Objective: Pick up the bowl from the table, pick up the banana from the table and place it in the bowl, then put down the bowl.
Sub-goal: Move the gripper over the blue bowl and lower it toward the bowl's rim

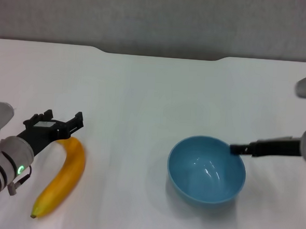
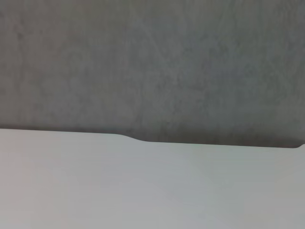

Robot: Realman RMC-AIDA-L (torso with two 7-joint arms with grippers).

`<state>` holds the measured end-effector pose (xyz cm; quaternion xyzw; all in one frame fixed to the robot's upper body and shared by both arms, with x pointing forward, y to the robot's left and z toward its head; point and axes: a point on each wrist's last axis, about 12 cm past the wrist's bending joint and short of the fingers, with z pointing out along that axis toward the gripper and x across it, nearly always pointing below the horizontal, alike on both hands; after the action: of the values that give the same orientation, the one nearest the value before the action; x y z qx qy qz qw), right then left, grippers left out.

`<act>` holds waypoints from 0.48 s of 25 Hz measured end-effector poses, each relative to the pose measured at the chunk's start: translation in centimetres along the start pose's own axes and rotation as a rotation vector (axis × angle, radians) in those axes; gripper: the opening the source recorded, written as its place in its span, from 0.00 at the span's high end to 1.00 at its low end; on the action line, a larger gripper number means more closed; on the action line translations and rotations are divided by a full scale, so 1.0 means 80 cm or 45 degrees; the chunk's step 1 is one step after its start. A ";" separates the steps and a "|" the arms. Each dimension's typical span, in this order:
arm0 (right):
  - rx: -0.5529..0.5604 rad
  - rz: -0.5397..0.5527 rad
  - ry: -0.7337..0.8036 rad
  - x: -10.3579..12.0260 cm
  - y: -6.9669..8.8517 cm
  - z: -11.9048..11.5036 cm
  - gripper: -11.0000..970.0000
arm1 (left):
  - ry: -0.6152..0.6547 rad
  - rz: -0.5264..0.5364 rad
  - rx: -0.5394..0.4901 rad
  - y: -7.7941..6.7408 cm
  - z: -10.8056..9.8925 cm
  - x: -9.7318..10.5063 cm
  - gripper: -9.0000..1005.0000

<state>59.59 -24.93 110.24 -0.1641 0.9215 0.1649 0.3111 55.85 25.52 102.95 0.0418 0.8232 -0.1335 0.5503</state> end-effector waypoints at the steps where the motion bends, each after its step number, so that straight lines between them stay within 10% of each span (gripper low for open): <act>1: -0.007 0.005 0.027 0.002 0.000 0.005 0.09 | 0.000 0.000 0.001 -0.001 0.001 0.000 0.14; 12: -0.051 0.025 0.092 0.009 0.007 0.023 0.09 | -0.005 -0.003 0.000 -0.001 0.004 -0.002 0.14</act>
<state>59.81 -23.84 108.51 -0.1671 0.9302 0.1802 0.2727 56.16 25.34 103.01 0.0406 0.8221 -0.1343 0.5518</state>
